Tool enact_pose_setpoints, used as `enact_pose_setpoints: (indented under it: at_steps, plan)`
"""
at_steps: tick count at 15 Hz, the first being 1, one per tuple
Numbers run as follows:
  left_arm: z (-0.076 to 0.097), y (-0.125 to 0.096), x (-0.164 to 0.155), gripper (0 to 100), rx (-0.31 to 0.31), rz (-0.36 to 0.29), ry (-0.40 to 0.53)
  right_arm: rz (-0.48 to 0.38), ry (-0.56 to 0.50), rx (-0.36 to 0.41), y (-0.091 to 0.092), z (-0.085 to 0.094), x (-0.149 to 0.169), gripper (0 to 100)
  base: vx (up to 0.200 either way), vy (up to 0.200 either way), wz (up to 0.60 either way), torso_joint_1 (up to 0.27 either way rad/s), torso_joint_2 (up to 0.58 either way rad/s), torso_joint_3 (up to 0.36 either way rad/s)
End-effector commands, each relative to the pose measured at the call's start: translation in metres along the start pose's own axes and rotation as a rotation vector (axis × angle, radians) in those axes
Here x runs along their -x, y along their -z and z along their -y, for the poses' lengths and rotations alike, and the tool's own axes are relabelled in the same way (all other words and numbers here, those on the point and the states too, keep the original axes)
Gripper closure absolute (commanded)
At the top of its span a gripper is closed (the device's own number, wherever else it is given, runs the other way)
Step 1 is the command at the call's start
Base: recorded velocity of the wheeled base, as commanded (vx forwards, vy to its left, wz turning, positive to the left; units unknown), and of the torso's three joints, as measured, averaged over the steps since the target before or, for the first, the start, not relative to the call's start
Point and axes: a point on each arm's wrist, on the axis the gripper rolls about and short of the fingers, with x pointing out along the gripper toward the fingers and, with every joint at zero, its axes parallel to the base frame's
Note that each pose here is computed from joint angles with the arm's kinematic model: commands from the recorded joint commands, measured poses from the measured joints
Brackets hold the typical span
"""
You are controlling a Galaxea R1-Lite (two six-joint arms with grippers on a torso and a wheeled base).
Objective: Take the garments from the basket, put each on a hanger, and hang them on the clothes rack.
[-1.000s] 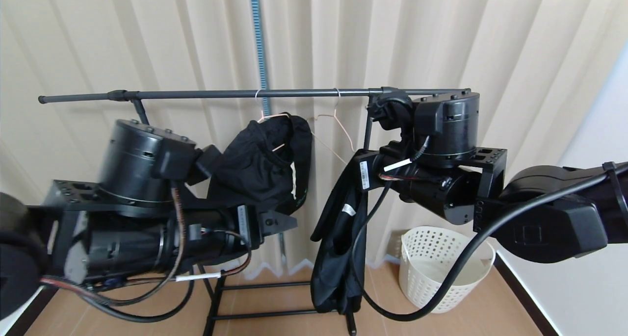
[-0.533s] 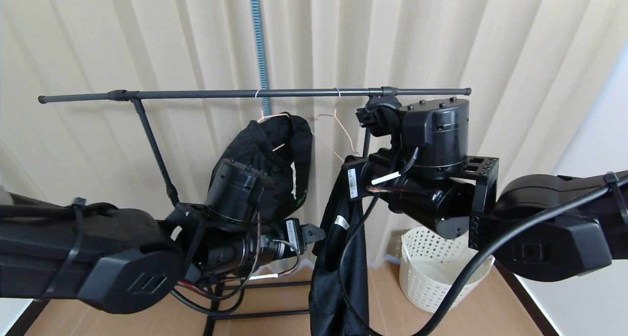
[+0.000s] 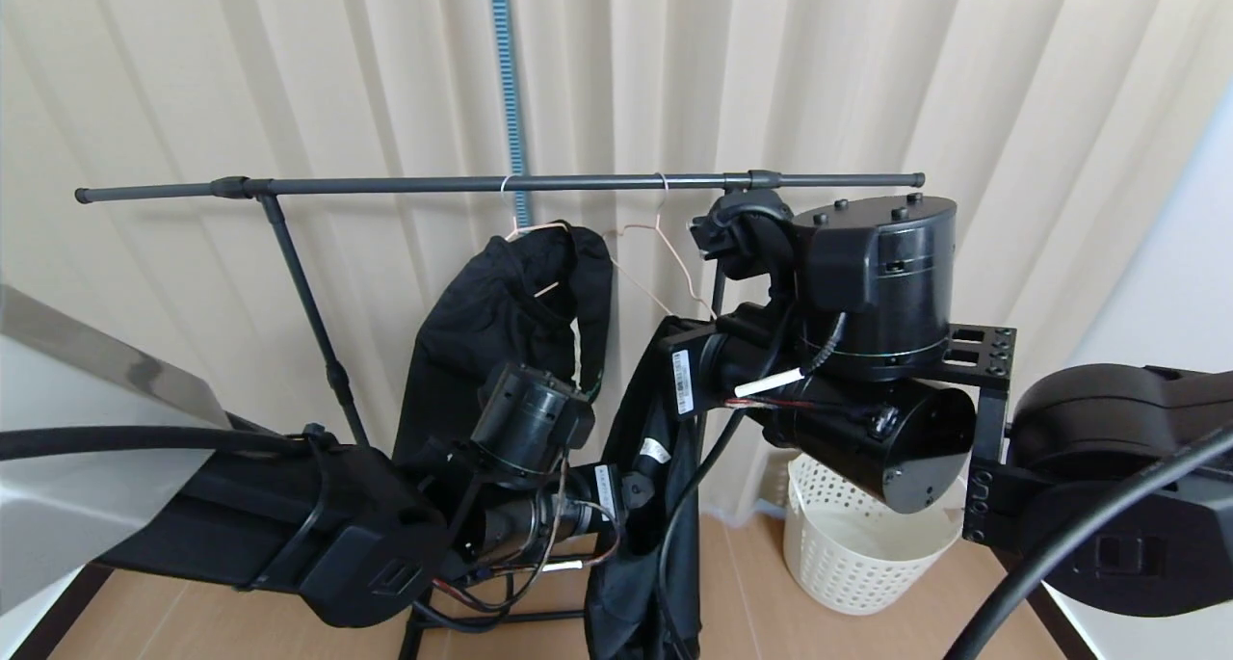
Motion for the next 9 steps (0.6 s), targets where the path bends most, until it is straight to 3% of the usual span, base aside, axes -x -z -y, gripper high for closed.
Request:
enact_pose_setpoints:
  at_steps: [1, 5, 9]
  plan:
    - [-0.004, 0.005, -0.010, 0, -0.002, -0.022, -0.022, 0.015, -0.009, -0.006, -0.004, 0.000, 0.007, 100, 0.000, 0.000, 0.00, 0.000, 0.00, 0.000]
    - [-0.006, 0.010, -0.012, 0, -0.031, 0.000, -0.084, 0.040, 0.001, -0.017, -0.013, 0.006, 0.013, 100, 0.000, 0.000, 0.00, 0.000, 0.00, 0.000]
    - [-0.008, 0.013, -0.011, 0, -0.043, -0.006, -0.093, 0.051, 0.052, -0.033, -0.018, 0.023, 0.006, 100, 0.000, 0.000, 0.00, 0.000, 0.00, 0.000]
